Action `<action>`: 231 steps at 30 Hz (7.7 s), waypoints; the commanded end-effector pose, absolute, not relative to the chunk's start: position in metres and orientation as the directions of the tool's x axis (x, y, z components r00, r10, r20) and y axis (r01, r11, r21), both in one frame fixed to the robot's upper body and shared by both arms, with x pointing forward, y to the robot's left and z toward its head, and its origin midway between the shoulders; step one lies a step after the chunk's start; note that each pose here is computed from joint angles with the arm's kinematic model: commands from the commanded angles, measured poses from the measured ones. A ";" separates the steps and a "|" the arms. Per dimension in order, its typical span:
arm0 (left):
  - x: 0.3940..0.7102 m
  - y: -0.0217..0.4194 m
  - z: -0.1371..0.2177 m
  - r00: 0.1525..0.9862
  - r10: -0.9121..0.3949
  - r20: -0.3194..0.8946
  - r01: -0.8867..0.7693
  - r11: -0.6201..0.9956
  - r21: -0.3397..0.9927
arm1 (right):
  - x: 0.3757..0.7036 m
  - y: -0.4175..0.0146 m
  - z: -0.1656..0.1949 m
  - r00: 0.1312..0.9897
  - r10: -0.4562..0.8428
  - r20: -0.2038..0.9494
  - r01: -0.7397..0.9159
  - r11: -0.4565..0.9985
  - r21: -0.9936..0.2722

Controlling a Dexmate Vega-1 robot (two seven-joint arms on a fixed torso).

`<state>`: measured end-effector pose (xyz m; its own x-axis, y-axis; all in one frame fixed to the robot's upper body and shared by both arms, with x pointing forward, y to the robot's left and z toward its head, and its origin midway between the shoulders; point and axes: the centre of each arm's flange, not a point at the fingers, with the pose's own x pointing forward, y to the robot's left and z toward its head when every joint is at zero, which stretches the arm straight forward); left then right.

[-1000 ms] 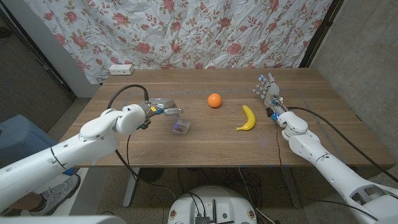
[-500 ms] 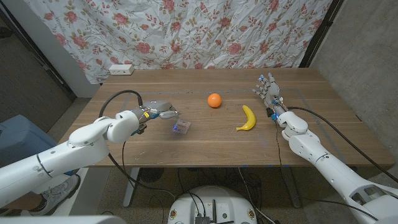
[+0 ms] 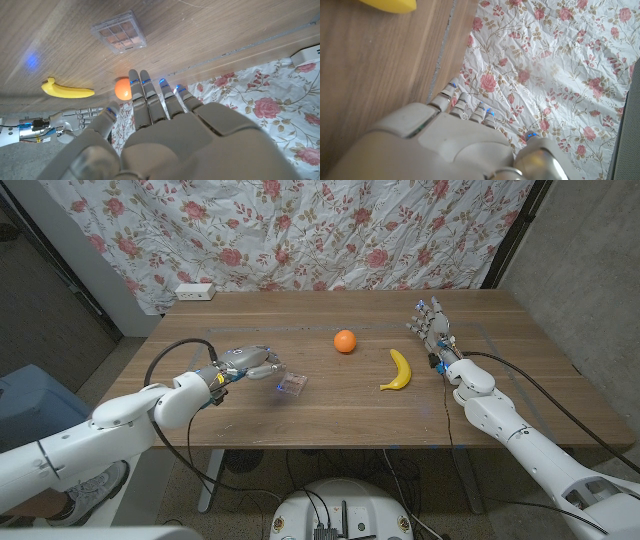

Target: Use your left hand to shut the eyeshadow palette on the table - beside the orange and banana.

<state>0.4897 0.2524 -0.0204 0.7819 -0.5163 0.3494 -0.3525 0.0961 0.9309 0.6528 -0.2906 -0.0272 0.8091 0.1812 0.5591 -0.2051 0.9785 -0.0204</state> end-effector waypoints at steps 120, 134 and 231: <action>0.529 0.321 -0.128 0.716 -0.673 0.184 -0.315 -0.076 0.946 | 0.653 -0.290 -0.027 0.809 0.181 0.559 -0.205 0.979 -0.020; 0.529 0.321 -0.127 0.716 -0.676 0.175 -0.318 -0.093 0.943 | 0.653 -0.290 -0.027 0.809 0.181 0.559 -0.205 0.979 -0.020; 0.536 0.331 -0.049 0.679 -0.581 0.450 -0.346 0.287 0.893 | 0.653 -0.291 -0.027 0.809 0.181 0.559 -0.205 0.979 -0.020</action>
<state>0.5264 0.3271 -0.0613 0.6854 -0.6169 0.3868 -0.3672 0.1659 0.9152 0.6527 -0.2909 -0.0273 0.8093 0.1809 0.5588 -0.2047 0.9786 -0.0203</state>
